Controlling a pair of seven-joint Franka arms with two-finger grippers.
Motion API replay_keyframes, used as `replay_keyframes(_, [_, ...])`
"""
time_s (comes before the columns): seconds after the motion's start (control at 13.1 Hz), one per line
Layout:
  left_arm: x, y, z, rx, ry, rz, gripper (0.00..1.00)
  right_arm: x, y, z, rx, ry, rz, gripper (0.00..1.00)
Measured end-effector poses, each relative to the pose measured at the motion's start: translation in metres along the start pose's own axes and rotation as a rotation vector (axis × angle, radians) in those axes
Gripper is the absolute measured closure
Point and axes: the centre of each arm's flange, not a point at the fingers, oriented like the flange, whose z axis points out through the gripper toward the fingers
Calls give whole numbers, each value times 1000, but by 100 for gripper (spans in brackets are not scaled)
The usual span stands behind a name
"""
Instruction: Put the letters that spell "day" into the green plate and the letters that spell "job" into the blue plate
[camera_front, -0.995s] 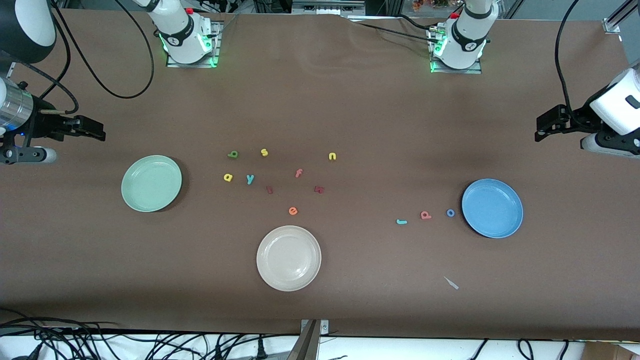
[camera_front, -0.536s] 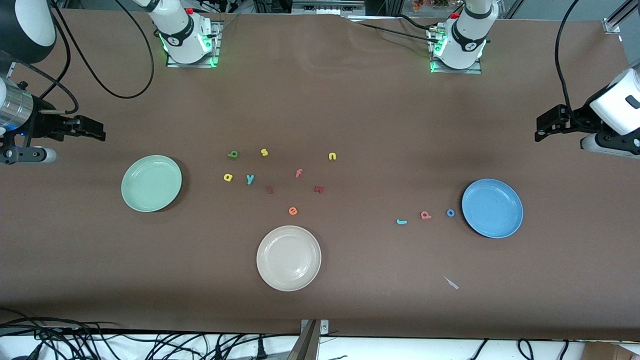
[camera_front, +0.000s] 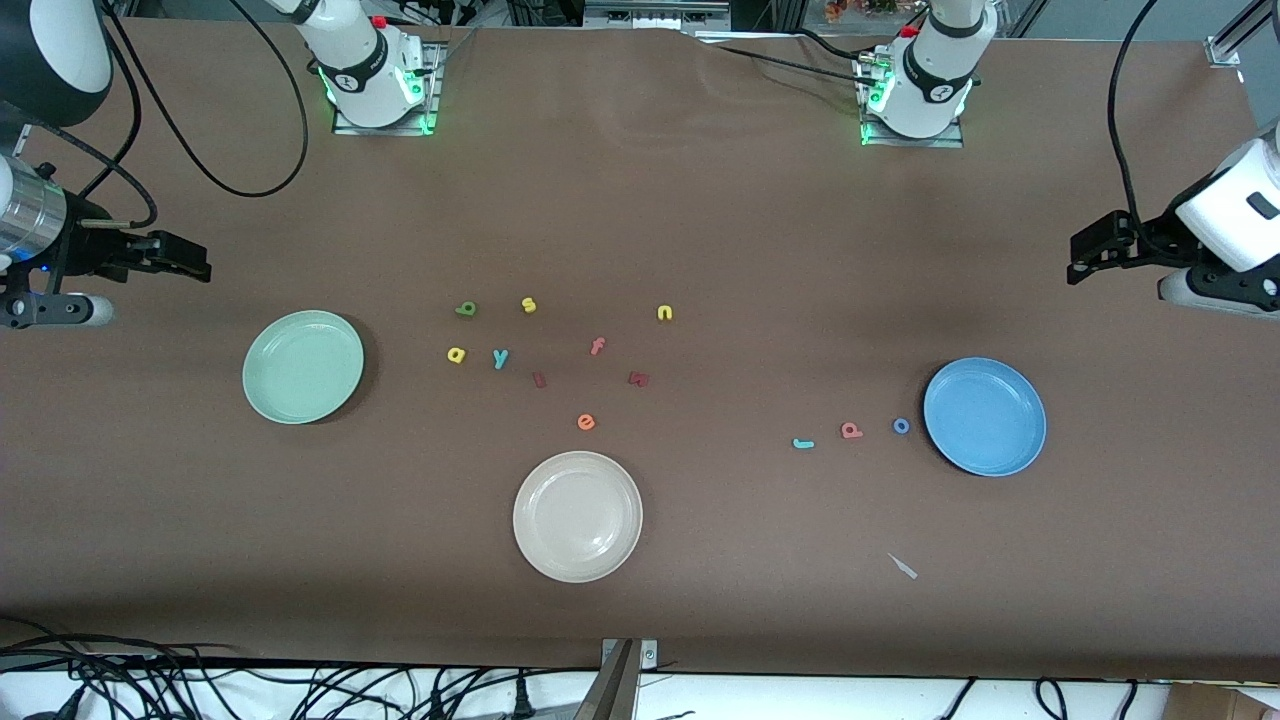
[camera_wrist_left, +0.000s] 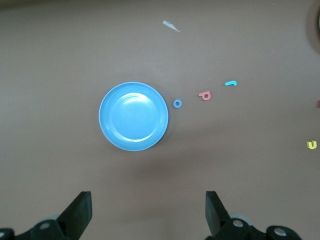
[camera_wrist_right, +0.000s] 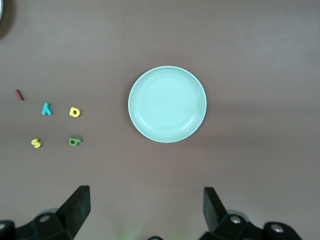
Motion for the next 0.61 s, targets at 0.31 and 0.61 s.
replay_keyframes(0.31, [9,12,8,-4,8,23,0,0,0,0,0,0,0,0])
replay_keyframes(0.61, [11,12,13,-7,-1,24,0,0,0,0,0,0,0,0])
